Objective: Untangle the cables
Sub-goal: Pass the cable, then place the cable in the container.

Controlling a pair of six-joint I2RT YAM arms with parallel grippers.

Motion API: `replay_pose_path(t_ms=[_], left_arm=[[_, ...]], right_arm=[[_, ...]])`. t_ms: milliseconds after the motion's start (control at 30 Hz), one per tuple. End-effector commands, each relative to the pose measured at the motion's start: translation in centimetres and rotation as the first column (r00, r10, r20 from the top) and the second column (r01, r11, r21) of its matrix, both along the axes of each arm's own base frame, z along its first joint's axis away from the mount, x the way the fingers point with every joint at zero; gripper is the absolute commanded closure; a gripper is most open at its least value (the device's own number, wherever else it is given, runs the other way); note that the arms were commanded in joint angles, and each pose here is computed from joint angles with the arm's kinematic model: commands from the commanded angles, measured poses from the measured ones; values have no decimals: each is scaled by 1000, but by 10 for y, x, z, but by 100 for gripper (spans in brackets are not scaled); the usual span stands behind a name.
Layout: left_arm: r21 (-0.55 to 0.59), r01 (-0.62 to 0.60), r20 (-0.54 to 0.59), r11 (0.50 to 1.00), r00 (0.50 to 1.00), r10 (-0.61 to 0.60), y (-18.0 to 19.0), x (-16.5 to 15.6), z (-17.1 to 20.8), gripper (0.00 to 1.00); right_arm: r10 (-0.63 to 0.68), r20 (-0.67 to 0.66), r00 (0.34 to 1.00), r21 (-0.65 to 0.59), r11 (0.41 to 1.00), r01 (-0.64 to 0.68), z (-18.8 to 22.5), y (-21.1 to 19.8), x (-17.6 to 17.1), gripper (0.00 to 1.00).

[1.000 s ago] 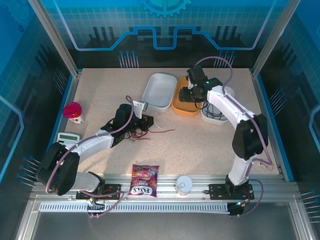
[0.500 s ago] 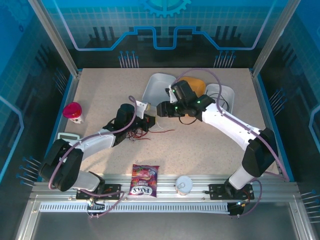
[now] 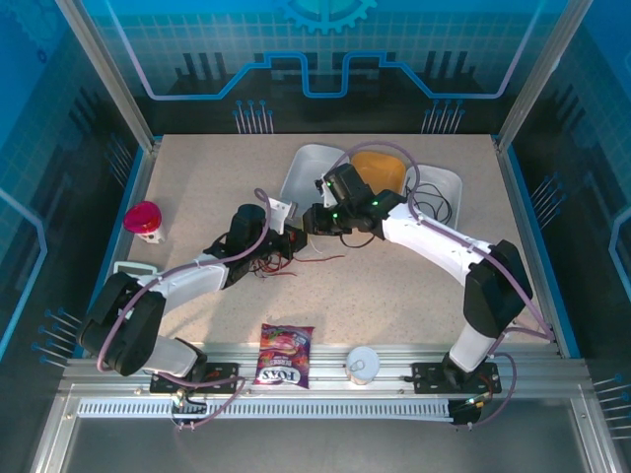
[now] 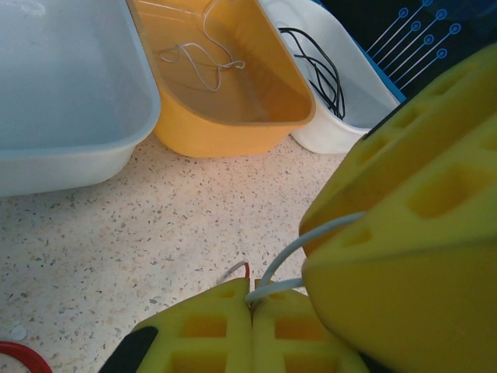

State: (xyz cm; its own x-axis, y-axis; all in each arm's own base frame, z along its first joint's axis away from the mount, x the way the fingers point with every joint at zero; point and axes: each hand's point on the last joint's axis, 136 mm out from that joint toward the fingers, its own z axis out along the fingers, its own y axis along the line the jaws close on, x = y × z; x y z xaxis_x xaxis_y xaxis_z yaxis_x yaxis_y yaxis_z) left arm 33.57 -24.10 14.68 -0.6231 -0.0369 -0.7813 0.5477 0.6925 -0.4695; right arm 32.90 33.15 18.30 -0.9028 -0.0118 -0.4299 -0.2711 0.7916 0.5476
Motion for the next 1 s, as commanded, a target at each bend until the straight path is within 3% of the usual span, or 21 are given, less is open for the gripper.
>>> replay_pose_path(t_ms=[0,67,233,300,400,533,700,967], left_arm=[[-10,34,48,999,998,-34,-7,2,13,96],[-8,34,42,999,999,-34,-6,0,11,81],[-15,28,53,1000,998,-27,-2,-5,14,56],[-16,23,60,1000,998,-22,0,-9,16,39],[-20,3,84,1000,996,-1,7,-13,23,2],[-30,-36,138,999,990,40,18,-22,39,1],[3,-215,183,977,960,211,52,-18,51,1],[42,-509,165,860,852,497,107,-5,46,1]], right_arm=[[6,29,1000,24,1000,-7,13,8,1,87],[-7,43,999,11,1000,6,15,3,2,93],[-56,108,993,-37,997,61,27,-17,5,99],[-76,135,988,-62,994,85,32,-27,6,100],[-108,179,978,-123,984,131,37,-45,6,100],[-161,238,958,-198,957,210,46,-75,5,100],[-212,317,924,-237,926,294,66,-108,2,100],[-246,447,860,-222,901,373,112,-145,-9,100]])
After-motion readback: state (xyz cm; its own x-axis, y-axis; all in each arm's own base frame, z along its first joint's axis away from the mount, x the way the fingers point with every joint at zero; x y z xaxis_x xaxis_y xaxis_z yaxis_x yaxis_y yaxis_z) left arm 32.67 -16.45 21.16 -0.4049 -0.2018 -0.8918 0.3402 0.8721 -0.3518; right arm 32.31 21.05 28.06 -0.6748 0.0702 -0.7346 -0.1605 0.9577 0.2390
